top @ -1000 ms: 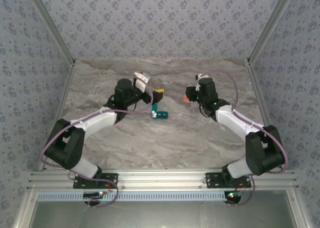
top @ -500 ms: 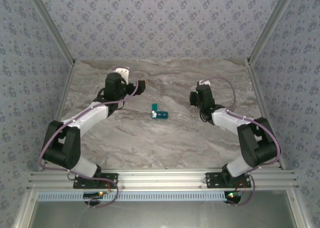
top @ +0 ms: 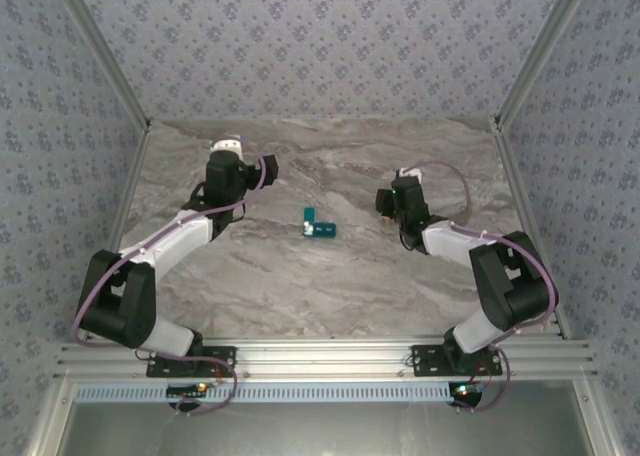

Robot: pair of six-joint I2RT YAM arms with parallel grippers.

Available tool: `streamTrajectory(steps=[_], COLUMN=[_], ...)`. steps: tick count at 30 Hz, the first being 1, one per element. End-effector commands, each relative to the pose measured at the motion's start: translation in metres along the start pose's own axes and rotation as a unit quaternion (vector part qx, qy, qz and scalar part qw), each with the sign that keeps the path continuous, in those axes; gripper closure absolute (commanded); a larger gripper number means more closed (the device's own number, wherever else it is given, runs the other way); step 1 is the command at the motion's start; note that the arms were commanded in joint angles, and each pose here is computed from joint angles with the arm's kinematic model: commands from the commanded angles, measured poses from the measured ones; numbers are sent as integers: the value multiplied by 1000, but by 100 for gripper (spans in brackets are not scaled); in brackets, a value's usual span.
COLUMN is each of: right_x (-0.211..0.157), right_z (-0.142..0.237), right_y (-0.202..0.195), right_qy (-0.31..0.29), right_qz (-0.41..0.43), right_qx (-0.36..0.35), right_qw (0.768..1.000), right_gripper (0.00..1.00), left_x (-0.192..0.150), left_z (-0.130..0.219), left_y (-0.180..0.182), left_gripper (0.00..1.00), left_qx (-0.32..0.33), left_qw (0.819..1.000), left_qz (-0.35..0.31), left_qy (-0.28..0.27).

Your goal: Sort the pills into containers

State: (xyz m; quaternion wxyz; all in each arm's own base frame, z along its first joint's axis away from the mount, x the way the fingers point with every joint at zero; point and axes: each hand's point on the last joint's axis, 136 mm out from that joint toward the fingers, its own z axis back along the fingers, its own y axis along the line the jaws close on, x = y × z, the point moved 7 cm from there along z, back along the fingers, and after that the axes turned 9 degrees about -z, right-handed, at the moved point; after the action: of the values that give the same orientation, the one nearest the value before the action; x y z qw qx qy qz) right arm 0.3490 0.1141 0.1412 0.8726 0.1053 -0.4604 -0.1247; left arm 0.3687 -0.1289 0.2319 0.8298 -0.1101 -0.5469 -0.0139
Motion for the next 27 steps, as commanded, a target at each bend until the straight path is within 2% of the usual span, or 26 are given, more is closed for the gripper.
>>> streamTrajectory(steps=[1, 6, 10, 13, 16, 19, 21, 24, 25, 27], right_x=[24, 59, 69, 59, 42, 22, 6, -15, -20, -32], right_z=[23, 63, 83, 86, 85, 75, 66, 50, 45, 34], right_y=[5, 24, 47, 66, 84, 99, 105, 106, 106, 105], right_qy=[-24, -41, 5, 63, 115, 167, 200, 238, 246, 268], right_qz=[-5, 6, 29, 50, 73, 89, 98, 106, 109, 113], right_qx=[23, 96, 158, 202, 226, 232, 226, 205, 197, 181], right_qw=[999, 995, 987, 976, 965, 954, 948, 944, 943, 940], right_gripper=[33, 31, 31, 31, 31, 30, 30, 30, 30, 30], left_x=[-1, 5, 6, 4, 0, -4, -9, -18, -20, -29], left_z=[-5, -11, -18, -26, -33, -39, -46, -53, -56, -61], left_y=[4, -1, -5, -10, -19, -25, -28, -32, -34, -35], left_gripper=[2, 2, 2, 4, 18, 42, 66, 97, 100, 100], left_qx=[10, -7, -17, -40, -78, -100, -109, -124, -128, -137], left_qw=[999, 999, 998, 995, 989, 983, 977, 966, 962, 953], left_qz=[14, -1, -23, -39, -54, -61, -58, -50, -48, -44], left_qy=[27, 43, 59, 85, 115, 145, 174, 223, 235, 266])
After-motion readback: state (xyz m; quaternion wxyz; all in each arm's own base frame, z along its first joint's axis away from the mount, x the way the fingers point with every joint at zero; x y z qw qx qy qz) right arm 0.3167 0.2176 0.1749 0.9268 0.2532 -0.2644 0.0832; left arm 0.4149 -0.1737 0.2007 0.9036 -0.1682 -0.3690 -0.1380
